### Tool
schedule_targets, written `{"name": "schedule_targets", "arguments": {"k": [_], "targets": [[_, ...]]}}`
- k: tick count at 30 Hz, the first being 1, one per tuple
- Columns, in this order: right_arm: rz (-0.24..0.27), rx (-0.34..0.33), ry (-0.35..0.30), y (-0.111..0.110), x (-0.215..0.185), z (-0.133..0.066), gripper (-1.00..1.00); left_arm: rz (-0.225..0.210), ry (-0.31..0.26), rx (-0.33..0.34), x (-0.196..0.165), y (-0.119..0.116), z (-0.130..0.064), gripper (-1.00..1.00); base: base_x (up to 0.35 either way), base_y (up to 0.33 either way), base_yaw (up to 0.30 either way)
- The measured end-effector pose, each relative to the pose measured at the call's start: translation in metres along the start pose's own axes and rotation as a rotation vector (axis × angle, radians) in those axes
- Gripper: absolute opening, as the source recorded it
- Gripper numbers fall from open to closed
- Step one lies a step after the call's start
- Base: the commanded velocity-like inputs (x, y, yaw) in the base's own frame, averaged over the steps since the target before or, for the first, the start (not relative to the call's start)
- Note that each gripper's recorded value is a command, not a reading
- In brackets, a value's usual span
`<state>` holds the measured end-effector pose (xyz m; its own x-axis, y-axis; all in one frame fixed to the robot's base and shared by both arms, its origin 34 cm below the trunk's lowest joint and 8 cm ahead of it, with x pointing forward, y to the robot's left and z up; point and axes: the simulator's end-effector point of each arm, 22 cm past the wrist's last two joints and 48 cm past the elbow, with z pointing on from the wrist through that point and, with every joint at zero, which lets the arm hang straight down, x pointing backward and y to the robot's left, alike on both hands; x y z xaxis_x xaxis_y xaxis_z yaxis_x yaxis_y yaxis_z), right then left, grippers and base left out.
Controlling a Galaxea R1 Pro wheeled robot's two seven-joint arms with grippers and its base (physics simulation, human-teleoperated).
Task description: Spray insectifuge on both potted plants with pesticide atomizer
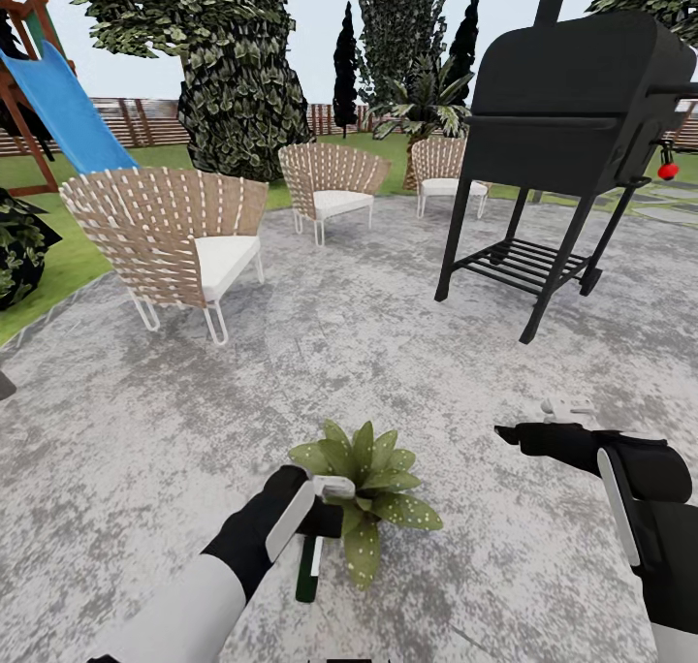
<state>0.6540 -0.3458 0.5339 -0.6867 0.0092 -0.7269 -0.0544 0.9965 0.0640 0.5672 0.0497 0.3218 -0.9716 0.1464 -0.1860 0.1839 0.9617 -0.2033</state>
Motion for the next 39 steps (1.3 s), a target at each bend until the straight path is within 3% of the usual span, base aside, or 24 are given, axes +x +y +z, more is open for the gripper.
{"name": "schedule_targets", "arguments": {"k": [4, 8, 9, 10, 13, 23, 25, 26, 29, 35, 39], "targets": [[0.0, 0.0, 0.001, 0.0, 0.0, 0.0, 1.0, 0.0, -0.004, -0.016, -0.003, 0.003, -0.003, -1.0, 0.0, 0.0, 0.0], [0.0, 0.0, 0.001, 0.0, 0.001, 0.0, 1.0, -0.037, -0.006, -0.061, -0.022, 0.013, -0.016, -1.0, 0.0, 0.0, 0.0], [0.0, 0.0, 0.001, 0.0, 0.0, 0.0, 1.0, -0.093, 0.021, -0.099, -0.038, 0.028, -0.024, -1.0, 0.0, 0.0, 0.0], [0.0, 0.0, -0.001, 0.0, -0.001, 0.0, 1.0, -0.165, 0.046, -0.09, -0.063, 0.034, -0.037, -1.0, 0.0, 0.0, 0.0], [0.0, 0.0, -0.002, 0.0, -0.001, 0.0, 1.0, -0.214, 0.059, -0.08, -0.078, 0.037, -0.045, -1.0, 0.0, 0.0, 0.0], [0.0, 0.002, -0.005, -0.001, -0.003, -0.001, 1.0, -0.24, 0.065, -0.075, -0.089, 0.04, -0.053, -1.0, 0.0, 0.0, -0.183], [0.0, 0.002, -0.002, -0.001, -0.001, 0.0, 1.0, -0.227, 0.005, -0.047, -0.106, 0.029, -0.061, -1.0, 0.0, 0.0, -0.077], [0.001, -0.001, 0.002, 0.001, 0.001, 0.001, 1.0, -0.213, -0.083, 0.006, -0.113, 0.007, -0.066, -1.0, 0.0, 0.0, -0.029], [-0.008, 0.003, -0.017, 0.002, -0.003, -0.002, 1.0, -0.19, -0.241, 0.053, -0.107, -0.015, -0.093, -1.0, 0.0, 0.0, -0.011], [-0.04, 0.001, -0.077, 0.005, -0.014, -0.011, 1.0, -0.196, -0.335, 0.086, -0.075, -0.028, -0.117, -1.0, 0.0, 0.0, -0.001], [-0.049, -0.003, -0.108, 0.008, -0.022, -0.018, 1.0, -0.199, -0.413, 0.083, -0.065, -0.017, -0.144, -1.0, 0.0, 0.0, 0.0]]}}
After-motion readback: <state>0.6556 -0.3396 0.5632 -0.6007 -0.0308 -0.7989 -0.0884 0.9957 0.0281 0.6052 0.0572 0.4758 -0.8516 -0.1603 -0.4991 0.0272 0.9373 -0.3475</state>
